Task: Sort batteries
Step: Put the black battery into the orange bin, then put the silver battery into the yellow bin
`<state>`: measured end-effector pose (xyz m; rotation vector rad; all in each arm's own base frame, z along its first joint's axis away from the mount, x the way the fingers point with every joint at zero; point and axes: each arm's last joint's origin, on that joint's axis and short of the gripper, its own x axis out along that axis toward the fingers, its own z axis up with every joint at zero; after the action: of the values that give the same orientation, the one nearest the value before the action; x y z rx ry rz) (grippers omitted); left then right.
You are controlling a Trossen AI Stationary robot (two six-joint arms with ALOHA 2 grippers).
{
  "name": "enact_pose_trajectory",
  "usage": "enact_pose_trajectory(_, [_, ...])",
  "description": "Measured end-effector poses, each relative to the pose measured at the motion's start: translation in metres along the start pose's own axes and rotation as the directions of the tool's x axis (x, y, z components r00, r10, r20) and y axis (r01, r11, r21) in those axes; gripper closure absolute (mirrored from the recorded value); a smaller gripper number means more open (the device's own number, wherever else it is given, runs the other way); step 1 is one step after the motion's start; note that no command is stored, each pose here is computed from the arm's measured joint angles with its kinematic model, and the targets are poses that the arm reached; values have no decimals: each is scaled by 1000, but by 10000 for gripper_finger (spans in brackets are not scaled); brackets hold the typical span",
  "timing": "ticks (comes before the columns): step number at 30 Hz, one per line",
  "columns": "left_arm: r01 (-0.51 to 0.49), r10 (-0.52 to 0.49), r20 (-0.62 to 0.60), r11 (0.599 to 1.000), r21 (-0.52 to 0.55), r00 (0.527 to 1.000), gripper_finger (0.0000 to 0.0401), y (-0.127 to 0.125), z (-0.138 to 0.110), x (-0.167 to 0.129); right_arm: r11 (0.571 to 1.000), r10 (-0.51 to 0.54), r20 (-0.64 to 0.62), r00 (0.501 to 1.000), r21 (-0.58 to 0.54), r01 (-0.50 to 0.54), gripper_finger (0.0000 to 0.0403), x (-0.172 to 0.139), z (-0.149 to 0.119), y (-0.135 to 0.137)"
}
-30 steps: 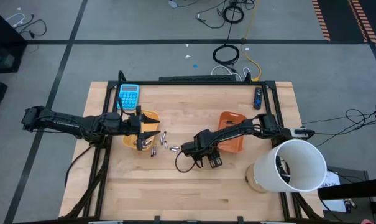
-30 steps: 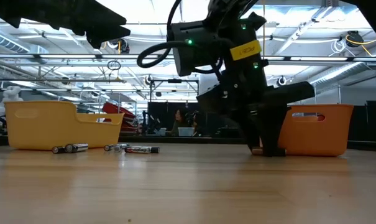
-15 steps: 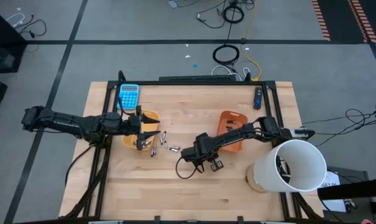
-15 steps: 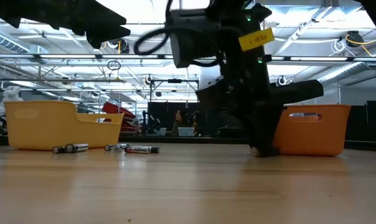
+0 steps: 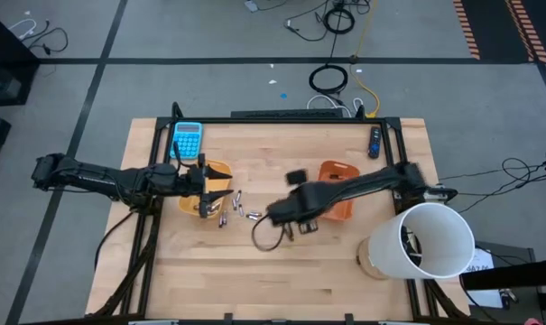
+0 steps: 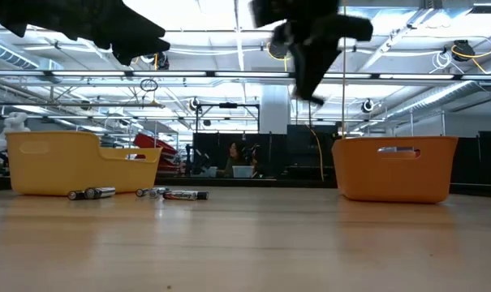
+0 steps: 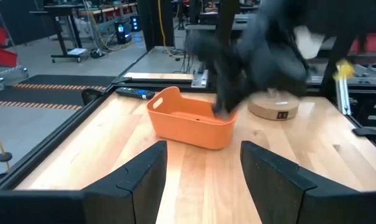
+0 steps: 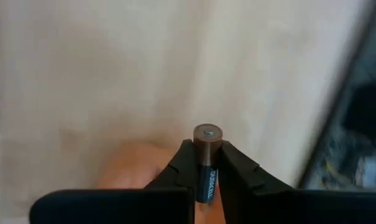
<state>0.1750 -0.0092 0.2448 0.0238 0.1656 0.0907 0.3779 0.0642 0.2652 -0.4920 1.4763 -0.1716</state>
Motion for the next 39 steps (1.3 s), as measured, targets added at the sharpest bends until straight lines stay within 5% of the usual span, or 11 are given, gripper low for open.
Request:
enact_pose_trajectory(6, [-50, 51, 7, 997, -52, 999, 186, 1, -1, 6, 960, -87, 19, 996, 267, 79, 381, -15, -78, -22])
enact_pose_trajectory(14, [-150, 152, 12, 985, -80, 988, 186, 6, 4, 29, 861, 67, 153, 986, 491, -135, 381, 38, -145, -7])
enact_pose_trajectory(20, [-189, 174, -127, 975, -118, 977, 186, 19, -12, 58, 827, 123, 139, 983, 533, -179, 367, 83, -157, -9])
enact_pose_trajectory(29, [-27, -32, -274, 977, -209, 961, 186, 34, -38, 74, 847, 156, 192, 969, 478, -231, 356, 103, -153, -30])
enact_pose_trajectory(39, [-49, -40, -414, 978, -204, 909, 186, 35, -36, 70, 844, 123, 223, 967, 489, -221, 269, 108, -153, -36])
